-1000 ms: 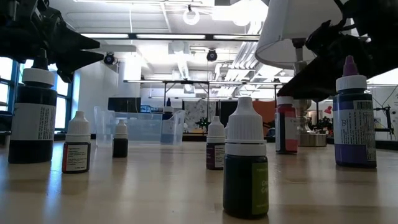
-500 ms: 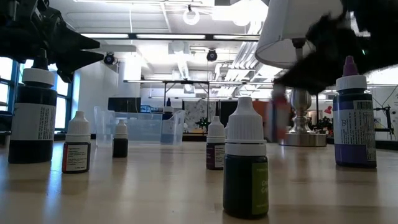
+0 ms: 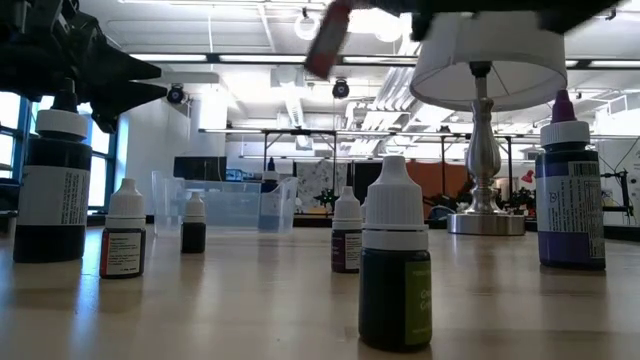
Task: Pick & Place food coloring
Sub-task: Put the big red food coloring bottle into the transparent bin
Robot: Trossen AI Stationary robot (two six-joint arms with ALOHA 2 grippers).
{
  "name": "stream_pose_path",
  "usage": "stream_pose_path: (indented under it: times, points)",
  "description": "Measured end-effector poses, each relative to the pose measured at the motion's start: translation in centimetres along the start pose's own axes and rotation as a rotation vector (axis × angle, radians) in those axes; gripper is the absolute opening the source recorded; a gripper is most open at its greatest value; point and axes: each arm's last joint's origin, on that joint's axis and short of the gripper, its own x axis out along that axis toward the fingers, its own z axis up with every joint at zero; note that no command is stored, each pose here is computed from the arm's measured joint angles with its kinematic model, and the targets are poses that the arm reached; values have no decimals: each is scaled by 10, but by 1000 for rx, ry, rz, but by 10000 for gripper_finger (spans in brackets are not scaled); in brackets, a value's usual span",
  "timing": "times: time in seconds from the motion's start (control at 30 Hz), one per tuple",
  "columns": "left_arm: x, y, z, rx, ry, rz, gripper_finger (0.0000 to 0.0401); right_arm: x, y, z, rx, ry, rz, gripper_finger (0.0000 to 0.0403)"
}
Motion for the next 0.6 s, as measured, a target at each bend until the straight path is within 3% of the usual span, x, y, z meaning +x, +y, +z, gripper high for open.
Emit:
stream_pose_path:
  times: [0.17, 0.33, 0.6]
  points:
    - [0, 0, 0, 0, -2, 5, 168, 62, -3, -29, -49, 213, -184, 38]
    - [0, 0, 0, 0, -2, 6, 168, 108, -16, -55, 7, 243, -240, 37]
    - [0, 0, 0, 0, -1, 4, 168, 136, -44, -97, 79, 325, -345, 39]
